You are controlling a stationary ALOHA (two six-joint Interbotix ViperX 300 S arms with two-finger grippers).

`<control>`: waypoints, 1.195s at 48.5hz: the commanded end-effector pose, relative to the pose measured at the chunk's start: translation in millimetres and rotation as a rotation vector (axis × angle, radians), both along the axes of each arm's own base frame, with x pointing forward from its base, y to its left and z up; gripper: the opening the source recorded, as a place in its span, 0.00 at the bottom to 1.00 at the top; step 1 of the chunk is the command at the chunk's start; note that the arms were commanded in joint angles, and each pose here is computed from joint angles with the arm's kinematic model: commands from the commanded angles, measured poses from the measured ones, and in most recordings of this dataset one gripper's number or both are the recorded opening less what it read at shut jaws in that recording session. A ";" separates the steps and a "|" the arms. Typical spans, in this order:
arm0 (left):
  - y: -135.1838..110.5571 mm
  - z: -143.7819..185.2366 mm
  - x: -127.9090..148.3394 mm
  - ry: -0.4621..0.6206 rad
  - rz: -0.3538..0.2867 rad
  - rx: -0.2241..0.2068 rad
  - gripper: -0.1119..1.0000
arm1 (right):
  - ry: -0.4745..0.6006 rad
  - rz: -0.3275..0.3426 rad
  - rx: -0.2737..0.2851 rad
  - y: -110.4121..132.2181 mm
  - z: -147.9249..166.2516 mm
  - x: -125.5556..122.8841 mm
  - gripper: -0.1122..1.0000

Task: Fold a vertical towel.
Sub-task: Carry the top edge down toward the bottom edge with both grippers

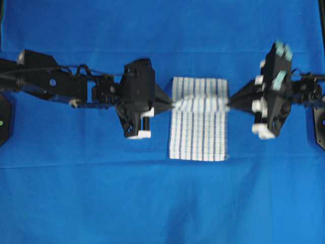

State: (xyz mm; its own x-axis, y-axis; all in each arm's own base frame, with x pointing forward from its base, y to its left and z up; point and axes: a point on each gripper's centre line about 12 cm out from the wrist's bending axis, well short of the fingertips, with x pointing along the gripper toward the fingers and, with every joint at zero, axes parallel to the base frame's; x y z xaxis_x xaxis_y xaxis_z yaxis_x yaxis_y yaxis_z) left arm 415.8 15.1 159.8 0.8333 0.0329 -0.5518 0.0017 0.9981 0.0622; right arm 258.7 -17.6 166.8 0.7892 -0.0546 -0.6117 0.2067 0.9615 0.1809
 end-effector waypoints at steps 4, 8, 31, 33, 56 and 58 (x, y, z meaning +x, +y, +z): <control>-21.7 -4.6 6.3 -0.011 -0.047 -0.007 0.14 | 0.020 0.027 0.040 15.0 -4.9 7.7 0.17; -31.4 -13.0 7.4 -0.002 -0.067 -0.011 0.14 | 0.037 0.034 0.063 21.9 -9.5 9.8 0.17; -52.0 -45.2 14.8 0.010 -0.095 -0.036 0.14 | 0.138 0.056 0.113 43.5 -39.5 18.1 0.17; -51.4 -48.6 15.2 0.016 -0.093 -0.035 0.14 | 0.139 0.057 0.112 43.4 -39.9 17.6 0.17; -46.4 -53.2 21.0 0.016 -0.080 -0.035 0.20 | 0.125 0.055 0.112 43.4 -38.5 19.1 0.17; -47.1 -52.8 20.6 0.014 -0.083 -0.034 0.26 | 0.122 0.057 0.112 43.9 -37.6 20.0 0.18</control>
State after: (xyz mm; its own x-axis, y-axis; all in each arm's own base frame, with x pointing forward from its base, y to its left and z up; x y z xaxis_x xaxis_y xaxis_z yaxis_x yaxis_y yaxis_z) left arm 430.7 -32.3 93.7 0.7995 -0.0545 -0.5982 0.0880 0.9958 0.0269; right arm 272.0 24.1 121.2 0.6836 0.0570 -0.7276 0.1905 0.9485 0.2532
